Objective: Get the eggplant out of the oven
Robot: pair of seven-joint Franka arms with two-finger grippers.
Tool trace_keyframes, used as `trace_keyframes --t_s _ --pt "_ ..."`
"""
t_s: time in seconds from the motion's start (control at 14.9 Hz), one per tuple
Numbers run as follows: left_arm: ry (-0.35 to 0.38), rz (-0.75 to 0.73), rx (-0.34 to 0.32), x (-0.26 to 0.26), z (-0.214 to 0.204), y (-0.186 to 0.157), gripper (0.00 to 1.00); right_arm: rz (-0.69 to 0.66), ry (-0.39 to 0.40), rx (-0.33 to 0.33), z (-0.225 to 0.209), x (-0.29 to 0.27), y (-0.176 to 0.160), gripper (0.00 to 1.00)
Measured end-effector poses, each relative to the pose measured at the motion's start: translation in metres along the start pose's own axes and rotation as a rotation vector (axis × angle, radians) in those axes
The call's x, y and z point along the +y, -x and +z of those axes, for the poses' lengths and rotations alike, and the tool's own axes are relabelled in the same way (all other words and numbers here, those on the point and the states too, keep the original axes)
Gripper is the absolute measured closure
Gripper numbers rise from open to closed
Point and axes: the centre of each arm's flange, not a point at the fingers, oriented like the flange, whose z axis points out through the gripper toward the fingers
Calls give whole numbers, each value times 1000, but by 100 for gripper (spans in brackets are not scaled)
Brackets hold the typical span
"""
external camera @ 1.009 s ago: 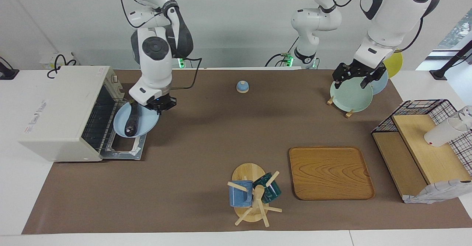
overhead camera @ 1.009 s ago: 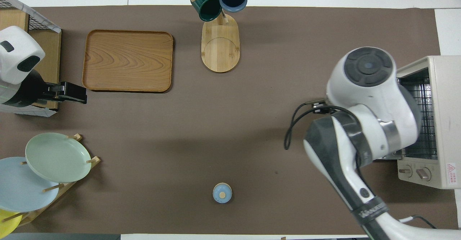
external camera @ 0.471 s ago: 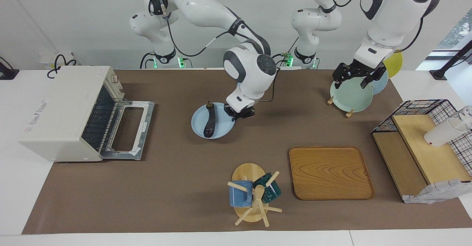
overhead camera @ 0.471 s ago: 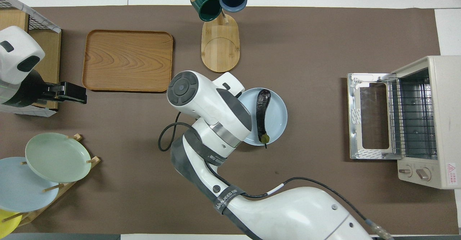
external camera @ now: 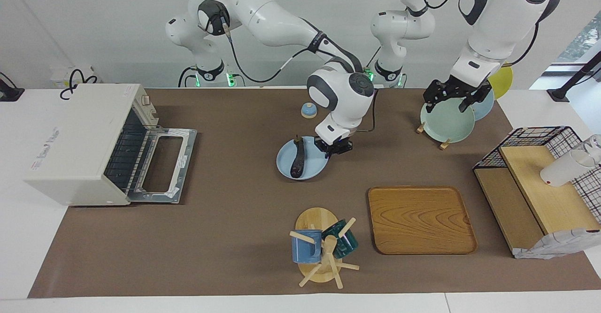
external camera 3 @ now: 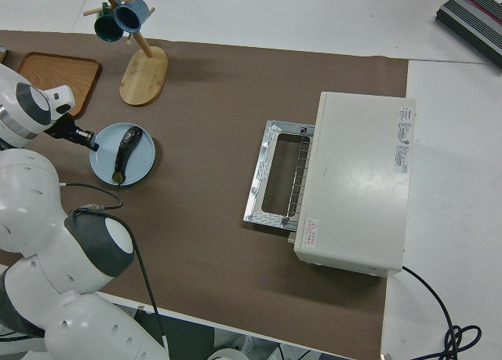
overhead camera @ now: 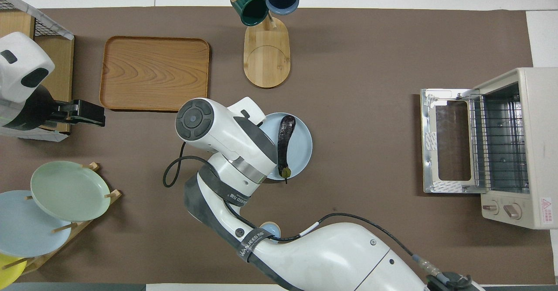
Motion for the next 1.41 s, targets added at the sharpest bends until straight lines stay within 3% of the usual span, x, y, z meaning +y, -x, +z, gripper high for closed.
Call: trace_keyframes --t_s 0.27,0.4,0.54,0.61,0.74,0.87,1.01,1.08,1.28,1.41 --pt "0 0 0 0 0 0 0 32 -81 50 -5 -8 -7 89" --pt "0 0 0 0 0 0 0 44 -96 63 -11 -4 -14 68" --pt "0 0 0 0 0 0 0 42 -62 50 -29 21 -29 50" --pt "0 0 0 0 0 0 0 18 -18 23 -38 44 -40 50" --pt "0 -1 0 0 0 0 0 -6 50 -26 -57 108 -71 65" --pt "0 -1 1 0 0 0 0 -6 80 -67 -63 184 -98 71" --pt "0 0 5 1 -1 0 0 -20 107 -92 -52 252 -104 93" --pt "2 0 10 2 -1 -1 0 -32 137 -89 -40 273 -98 99" --pt "44 -8 16 15 -1 -1 0 -59 206 -84 7 309 -70 99" --pt "75 -38 18 35 5 -5 0 -34 198 -95 37 351 -73 99"
